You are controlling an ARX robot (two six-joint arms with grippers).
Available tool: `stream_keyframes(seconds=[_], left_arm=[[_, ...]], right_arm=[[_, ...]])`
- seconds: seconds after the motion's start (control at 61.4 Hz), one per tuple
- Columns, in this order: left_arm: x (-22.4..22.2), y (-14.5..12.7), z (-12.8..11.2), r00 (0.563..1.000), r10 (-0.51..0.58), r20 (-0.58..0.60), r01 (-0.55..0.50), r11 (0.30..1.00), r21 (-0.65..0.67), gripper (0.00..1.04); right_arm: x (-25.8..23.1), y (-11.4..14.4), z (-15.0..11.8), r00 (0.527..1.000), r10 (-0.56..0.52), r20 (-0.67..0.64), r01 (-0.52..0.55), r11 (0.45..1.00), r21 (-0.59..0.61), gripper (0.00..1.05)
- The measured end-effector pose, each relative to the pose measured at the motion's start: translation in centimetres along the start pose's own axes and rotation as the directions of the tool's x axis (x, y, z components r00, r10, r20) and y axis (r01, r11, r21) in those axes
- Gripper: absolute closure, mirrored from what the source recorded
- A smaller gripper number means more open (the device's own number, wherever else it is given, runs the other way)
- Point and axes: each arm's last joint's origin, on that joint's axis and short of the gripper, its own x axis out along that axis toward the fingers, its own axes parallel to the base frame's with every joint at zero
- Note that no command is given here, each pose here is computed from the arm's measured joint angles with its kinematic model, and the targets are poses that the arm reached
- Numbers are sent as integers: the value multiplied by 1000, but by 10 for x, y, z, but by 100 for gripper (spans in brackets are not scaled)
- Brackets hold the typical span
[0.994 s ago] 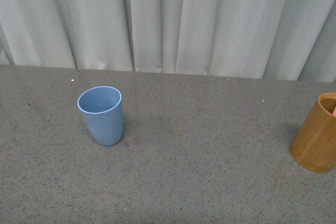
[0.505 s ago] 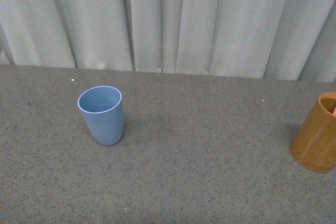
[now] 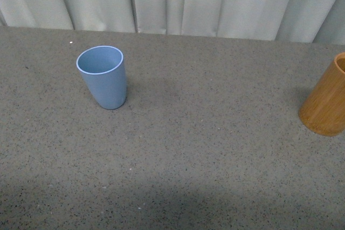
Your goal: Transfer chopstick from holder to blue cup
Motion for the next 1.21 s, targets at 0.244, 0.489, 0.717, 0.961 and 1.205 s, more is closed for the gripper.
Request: stream_keyframes(seconds=[0.244,0.489,0.717,0.961,1.205], left_arm=[[27,6,7,994,110,-15,-110,993,-29,7],[57,-5,20,982,187,-8,-187,982,42,7],[88,-24,20,981,188,-48,-181,976,125,7],[122,-31,17,952,285,-111,-267,951,154,7],[151,-46,6,935,299,-193,-262,946,192,7]], right_arm=[[0,0,0,1000,0,0,0,1000,0,10],[0,0,0,1000,0,0,0,1000,0,10],[0,0,0,1000,0,0,0,1000,0,10],[0,0,0,1000,0,0,0,1000,0,10],[0,0,0,1000,0,0,0,1000,0,10]])
